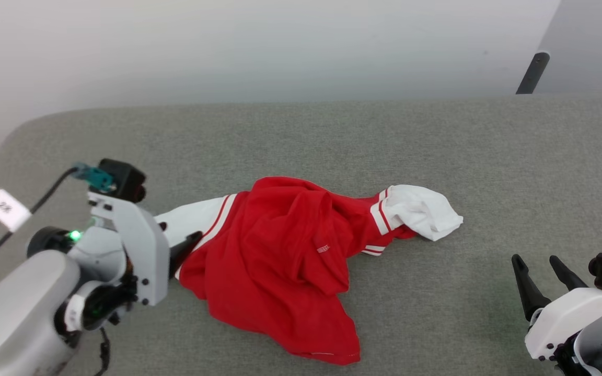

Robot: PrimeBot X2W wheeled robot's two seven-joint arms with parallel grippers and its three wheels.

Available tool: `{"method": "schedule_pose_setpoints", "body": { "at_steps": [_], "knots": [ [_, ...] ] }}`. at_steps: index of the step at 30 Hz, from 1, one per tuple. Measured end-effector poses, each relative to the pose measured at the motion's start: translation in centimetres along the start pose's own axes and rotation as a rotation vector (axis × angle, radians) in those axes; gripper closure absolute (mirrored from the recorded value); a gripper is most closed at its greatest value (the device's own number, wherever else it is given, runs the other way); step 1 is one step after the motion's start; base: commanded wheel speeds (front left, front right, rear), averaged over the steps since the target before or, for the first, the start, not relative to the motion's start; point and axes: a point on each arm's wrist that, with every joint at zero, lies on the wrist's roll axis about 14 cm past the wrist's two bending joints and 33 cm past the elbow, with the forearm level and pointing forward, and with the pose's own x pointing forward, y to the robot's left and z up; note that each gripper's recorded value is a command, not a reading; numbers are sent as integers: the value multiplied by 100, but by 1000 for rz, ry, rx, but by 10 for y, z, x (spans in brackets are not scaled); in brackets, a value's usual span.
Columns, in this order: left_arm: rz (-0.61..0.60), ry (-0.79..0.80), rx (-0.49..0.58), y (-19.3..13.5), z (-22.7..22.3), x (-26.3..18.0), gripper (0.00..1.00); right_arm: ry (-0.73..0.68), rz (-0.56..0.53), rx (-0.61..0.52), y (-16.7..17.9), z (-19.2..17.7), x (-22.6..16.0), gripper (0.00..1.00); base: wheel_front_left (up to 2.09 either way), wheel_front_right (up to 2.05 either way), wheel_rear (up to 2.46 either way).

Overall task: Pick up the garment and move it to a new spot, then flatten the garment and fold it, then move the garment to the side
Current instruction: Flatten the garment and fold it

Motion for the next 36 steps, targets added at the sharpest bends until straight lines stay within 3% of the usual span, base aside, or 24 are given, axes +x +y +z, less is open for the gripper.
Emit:
{"method": "schedule_pose_setpoints", "body": {
  "at_steps": [8,21,22,23,24,36],
  "knots": [
    [-107,55,47,-41,0,20,0,2,-22,18,-6,-3,0,0,0,0,0],
    [-163,237,45,-55,-50,71,0,36,-101,57,-32,-20,-7,0,0,0,0],
    [-168,249,39,-57,-54,74,48,38,-106,58,-33,-22,-8,0,0,0,0],
    [-179,255,39,-59,-56,77,81,41,-111,60,-35,-23,-9,0,0,0,0],
    [-189,253,29,-61,-56,79,100,43,-115,60,-36,-24,-9,0,0,0,0],
    [-367,199,-15,-107,-31,71,100,36,-114,66,-34,-23,-10,0,0,0,0]
  ]
}}
